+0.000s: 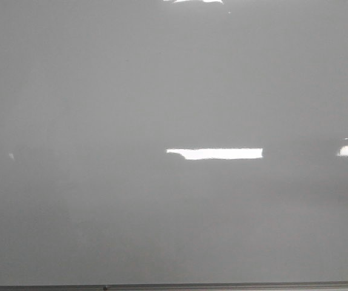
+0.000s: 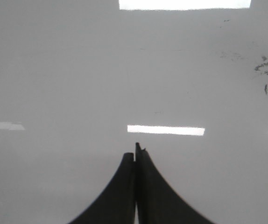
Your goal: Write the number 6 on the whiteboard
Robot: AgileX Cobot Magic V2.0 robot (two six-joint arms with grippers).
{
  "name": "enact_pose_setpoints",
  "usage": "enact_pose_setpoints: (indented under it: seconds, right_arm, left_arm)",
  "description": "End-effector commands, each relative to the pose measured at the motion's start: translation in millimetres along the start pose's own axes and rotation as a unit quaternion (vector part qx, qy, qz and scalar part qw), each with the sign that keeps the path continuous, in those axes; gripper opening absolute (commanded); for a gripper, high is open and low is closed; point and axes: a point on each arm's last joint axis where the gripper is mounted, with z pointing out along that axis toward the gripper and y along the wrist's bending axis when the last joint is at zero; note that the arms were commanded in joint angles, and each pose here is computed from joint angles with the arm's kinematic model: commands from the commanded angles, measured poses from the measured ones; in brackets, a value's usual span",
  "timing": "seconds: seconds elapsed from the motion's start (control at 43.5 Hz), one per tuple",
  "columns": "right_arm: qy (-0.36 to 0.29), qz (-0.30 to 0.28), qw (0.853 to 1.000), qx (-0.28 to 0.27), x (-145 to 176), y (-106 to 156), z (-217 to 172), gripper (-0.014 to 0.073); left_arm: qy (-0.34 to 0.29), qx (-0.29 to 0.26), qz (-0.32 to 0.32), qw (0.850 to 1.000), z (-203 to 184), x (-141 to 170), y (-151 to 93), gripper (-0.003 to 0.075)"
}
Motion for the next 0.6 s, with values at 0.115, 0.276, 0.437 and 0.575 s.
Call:
enact_pose_setpoints:
  seconds: [0.115, 0.276, 0.437, 0.575]
  right_arm:
    - [-0.051, -0.006, 0.999, 0.005, -9.8, -0.5, -2.0, -0.0067]
    - [-0.051, -0.006, 0.999, 0.005, -9.8, -0.5, -2.0, -0.0067]
    - [-0.051, -0.006, 0.999, 0.005, -9.8, -0.5, -2.0, -0.0067]
    - [-0.057, -0.006, 0.998, 0.005, -10.9, -0.5, -2.2, -0.0067]
  left_arm:
    - [-0.048, 0.002, -0.005, 0.999, -1.7, -7.5, -0.1, -0.0020]
    - [-0.048, 0.002, -0.005, 0.999, -1.7, -7.5, -0.1, -0.0020]
    - [-0.048, 0.002, -0.005, 0.999, -1.7, -7.5, -0.1, -0.0020]
    - [-0.048, 0.002, -0.005, 0.999, -1.7, -7.5, -0.1, -0.0020]
